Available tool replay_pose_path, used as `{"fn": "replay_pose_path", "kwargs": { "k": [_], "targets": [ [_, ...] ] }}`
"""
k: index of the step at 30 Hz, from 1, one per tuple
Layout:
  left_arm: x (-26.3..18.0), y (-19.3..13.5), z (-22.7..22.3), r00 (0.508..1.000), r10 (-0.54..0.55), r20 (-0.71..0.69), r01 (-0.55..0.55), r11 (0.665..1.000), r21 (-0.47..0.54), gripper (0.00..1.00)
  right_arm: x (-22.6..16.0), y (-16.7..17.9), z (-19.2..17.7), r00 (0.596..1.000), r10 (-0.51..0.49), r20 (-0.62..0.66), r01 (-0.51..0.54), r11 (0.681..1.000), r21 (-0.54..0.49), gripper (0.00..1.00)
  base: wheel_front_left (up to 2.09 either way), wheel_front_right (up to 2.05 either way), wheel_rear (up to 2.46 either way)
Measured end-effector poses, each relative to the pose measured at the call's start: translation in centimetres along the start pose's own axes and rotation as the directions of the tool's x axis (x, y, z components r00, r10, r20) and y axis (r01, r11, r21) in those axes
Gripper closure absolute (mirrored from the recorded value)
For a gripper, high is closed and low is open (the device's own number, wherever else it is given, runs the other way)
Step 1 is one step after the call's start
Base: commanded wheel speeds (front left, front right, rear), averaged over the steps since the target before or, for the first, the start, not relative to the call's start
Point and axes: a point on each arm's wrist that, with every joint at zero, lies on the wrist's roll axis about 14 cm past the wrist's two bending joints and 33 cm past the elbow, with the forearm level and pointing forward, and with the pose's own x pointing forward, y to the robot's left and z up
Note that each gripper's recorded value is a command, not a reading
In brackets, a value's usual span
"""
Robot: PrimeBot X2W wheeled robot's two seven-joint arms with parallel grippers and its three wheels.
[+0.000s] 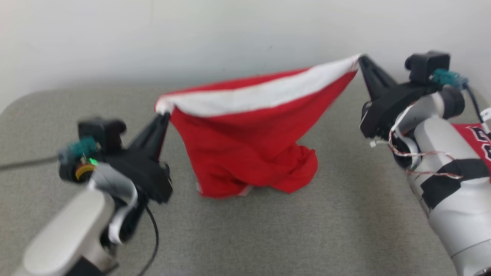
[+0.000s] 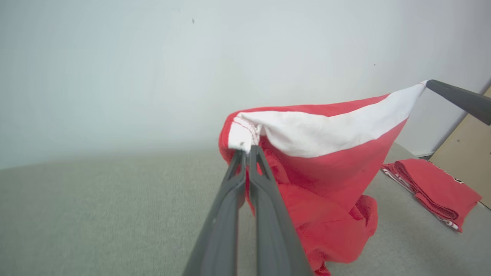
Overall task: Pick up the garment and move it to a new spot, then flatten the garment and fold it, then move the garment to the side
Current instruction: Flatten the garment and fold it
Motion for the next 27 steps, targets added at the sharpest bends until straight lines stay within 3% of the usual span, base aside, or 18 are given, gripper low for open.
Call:
{"fn": "replay_pose_path", "kwargs": {
  "k": [3,7,14,17,21,24,27],
  "targets": [
    [0.6,-1.4,5.1,0.995,-0.083,0.062,0.077,0.993,0.091,1.00,-1.0,-0.3,4.7,0.992,-0.003,0.123,0.007,1.000,-0.028,1.00,0.00,0.00,0.00],
    [1.1,-4.3,10.3,0.975,-0.184,0.125,0.169,0.979,0.117,1.00,-3.1,-1.0,10.4,0.966,-0.009,0.260,0.028,0.997,-0.069,1.00,0.00,0.00,0.00],
    [1.2,-10.3,13.8,0.927,-0.352,0.127,0.328,0.927,0.180,1.00,-7.9,-2.5,17.0,0.914,-0.034,0.404,0.086,0.990,-0.111,1.00,0.00,0.00,0.00],
    [1.7,-11.2,13.8,0.922,-0.372,0.111,0.349,0.919,0.186,1.00,-8.8,-3.5,17.0,0.924,-0.063,0.377,0.118,0.986,-0.122,1.00,0.00,0.00,0.00],
    [4.0,-10.2,12.0,0.941,-0.333,0.061,0.324,0.937,0.129,1.00,-7.2,-4.2,13.1,0.969,-0.093,0.228,0.122,0.986,-0.117,1.00,0.00,0.00,0.00],
    [6.6,-7.3,11.6,0.968,-0.243,0.064,0.235,0.965,0.114,1.00,-5.0,-3.6,10.7,0.987,-0.085,0.140,0.093,0.994,-0.054,1.00,0.00,0.00,0.00],
    [9.3,-4.2,11.7,0.982,-0.148,0.117,0.139,0.987,0.075,1.00,-2.6,-4.2,11.1,0.981,-0.105,0.161,0.104,0.995,0.015,1.00,0.00,0.00,0.00]
  ]
}}
